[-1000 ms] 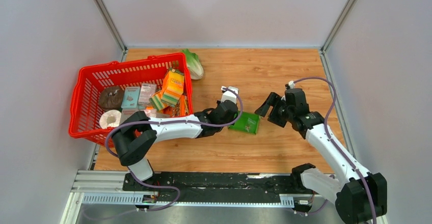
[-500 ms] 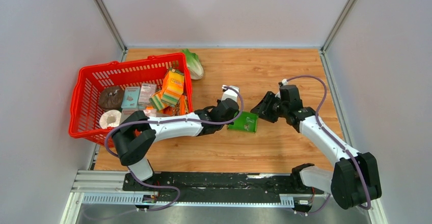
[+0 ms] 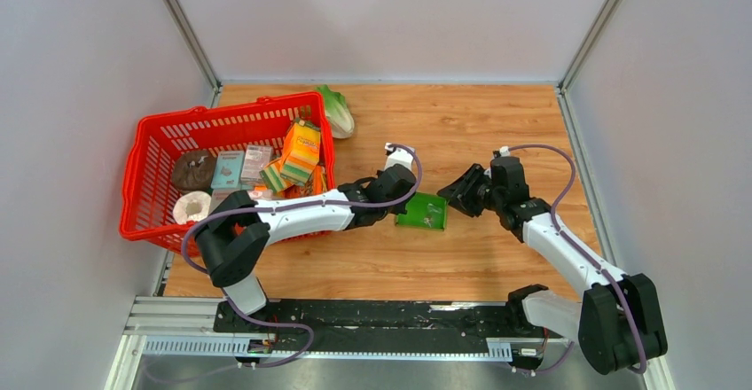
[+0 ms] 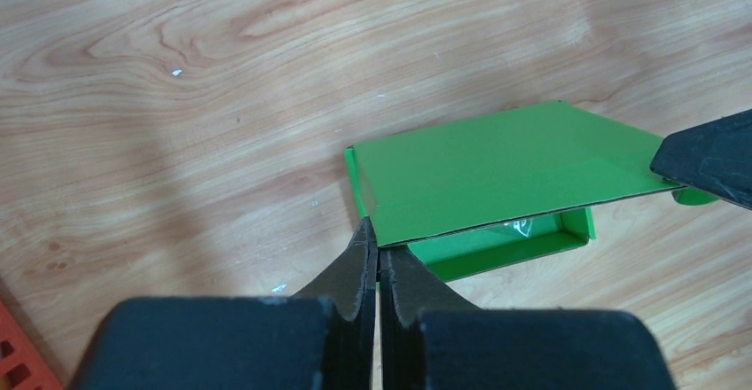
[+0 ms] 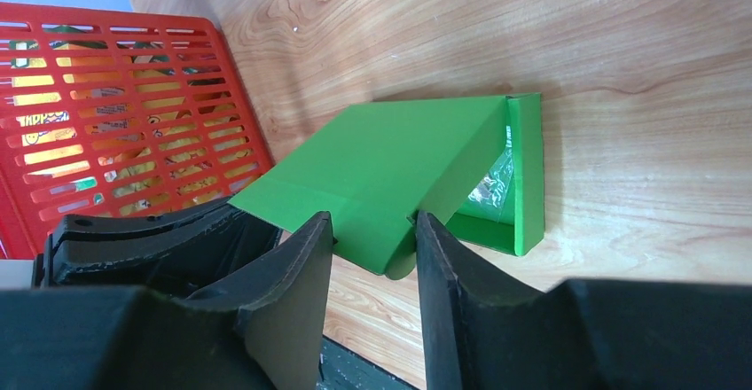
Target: Fold the paper box
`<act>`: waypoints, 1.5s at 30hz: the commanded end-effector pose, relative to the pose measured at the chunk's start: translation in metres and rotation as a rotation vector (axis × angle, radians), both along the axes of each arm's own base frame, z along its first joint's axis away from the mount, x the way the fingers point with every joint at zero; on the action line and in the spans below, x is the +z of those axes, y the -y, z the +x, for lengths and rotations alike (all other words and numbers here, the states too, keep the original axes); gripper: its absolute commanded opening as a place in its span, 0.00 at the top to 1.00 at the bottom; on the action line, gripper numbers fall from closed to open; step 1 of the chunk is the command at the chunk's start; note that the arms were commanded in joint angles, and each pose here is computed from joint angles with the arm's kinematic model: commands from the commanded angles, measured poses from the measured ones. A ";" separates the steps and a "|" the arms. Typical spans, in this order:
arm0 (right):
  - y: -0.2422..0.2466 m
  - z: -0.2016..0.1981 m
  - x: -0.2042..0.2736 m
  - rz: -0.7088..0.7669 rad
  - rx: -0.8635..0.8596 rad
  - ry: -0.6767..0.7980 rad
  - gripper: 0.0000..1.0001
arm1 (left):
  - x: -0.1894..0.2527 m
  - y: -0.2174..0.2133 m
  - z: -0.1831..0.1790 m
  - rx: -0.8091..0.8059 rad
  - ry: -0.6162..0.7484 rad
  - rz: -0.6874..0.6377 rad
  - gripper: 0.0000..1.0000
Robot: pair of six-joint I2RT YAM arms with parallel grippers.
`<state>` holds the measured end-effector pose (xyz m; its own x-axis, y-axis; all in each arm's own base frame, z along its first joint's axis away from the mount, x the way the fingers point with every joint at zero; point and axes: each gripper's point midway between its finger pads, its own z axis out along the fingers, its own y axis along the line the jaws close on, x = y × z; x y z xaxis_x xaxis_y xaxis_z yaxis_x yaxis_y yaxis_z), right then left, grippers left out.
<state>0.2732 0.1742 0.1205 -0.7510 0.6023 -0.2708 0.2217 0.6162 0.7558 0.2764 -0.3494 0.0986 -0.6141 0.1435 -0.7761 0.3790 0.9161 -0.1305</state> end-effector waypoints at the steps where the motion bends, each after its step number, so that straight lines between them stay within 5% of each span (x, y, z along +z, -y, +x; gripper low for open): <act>1: -0.026 -0.003 0.024 0.117 0.070 0.048 0.60 | 0.042 0.065 -0.022 -0.160 -0.047 -0.233 1.00; 23: -0.030 -0.004 0.013 0.089 0.075 0.036 0.59 | 0.044 0.077 -0.025 -0.185 -0.088 -0.259 1.00; 45: -0.029 -0.013 0.011 0.069 0.104 0.009 0.65 | 0.052 0.096 -0.045 -0.427 -0.038 -0.411 1.00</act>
<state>0.2715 0.1623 0.1025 -0.7243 0.6221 -0.2974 0.2826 0.6613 0.6949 0.2688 -0.3687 0.0851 -0.6464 0.1765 -0.7423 0.4923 0.8397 -0.2291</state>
